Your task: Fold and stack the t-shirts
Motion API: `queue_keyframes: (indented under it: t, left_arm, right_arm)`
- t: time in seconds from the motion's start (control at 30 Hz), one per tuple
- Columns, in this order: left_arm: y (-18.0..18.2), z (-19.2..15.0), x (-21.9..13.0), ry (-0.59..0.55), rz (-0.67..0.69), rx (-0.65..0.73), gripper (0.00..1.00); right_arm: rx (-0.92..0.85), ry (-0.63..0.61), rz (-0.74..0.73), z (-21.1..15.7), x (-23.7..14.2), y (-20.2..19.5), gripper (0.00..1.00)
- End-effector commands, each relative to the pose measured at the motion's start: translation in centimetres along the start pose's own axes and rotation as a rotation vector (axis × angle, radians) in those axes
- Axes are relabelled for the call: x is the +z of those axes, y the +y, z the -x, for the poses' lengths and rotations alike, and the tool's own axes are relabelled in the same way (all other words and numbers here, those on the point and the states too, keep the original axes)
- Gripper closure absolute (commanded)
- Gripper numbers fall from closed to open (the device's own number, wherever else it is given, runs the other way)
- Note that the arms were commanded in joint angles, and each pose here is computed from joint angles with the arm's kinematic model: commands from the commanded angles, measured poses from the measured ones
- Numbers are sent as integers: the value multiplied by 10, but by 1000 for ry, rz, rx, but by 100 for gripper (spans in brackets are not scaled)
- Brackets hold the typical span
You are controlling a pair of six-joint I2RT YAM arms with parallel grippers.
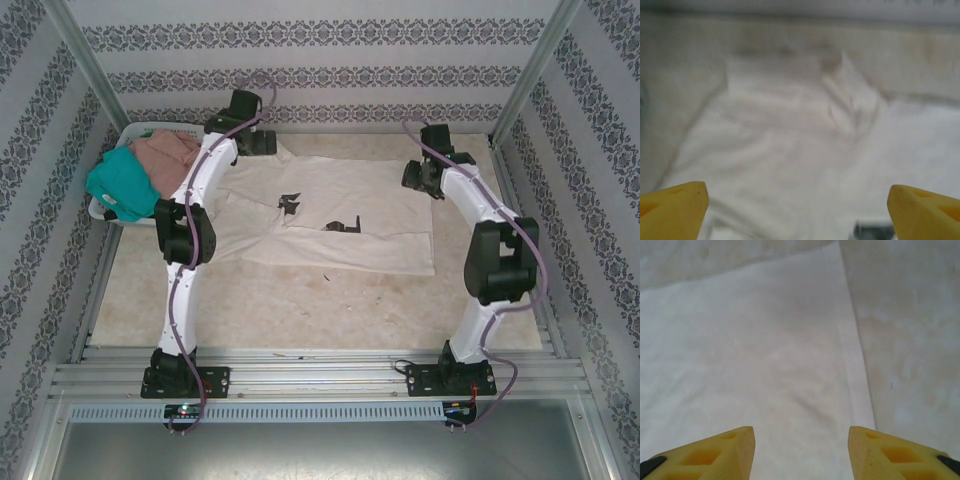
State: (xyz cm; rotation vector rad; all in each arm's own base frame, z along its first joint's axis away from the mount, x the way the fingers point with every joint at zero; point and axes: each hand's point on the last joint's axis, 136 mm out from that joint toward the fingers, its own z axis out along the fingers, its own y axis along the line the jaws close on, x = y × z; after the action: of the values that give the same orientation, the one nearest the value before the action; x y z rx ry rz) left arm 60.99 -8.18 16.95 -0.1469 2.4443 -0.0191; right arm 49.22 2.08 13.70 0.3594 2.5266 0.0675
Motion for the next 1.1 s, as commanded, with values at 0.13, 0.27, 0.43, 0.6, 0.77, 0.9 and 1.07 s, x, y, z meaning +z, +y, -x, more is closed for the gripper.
queue_keyframes:
  t: [0.13,0.27,0.43,0.6,0.77,0.9,1.07]
  left_arm:
    - [15,13,78,-68,-102,-186,14]
    - [3,13,104,-100,-176,-233,16]
    - [1,-3,128,-62,-221,-272,21]
    - [13,-10,141,-43,-223,-313,29]
    - [16,-8,152,-61,-266,-393,27]
    - [7,-8,160,-62,-329,-437,29]
    - [0,-24,164,0,-360,-433,61]
  right_arm:
    - [6,-5,46,52,58,-7,46]
    - [4,6,86,68,86,2,45]
    - [18,58,88,71,120,4,45]
    - [56,109,37,72,136,-11,45]
    - [84,145,20,64,140,-21,41]
    - [95,199,42,51,146,-24,40]
    - [80,285,53,27,153,-27,43]
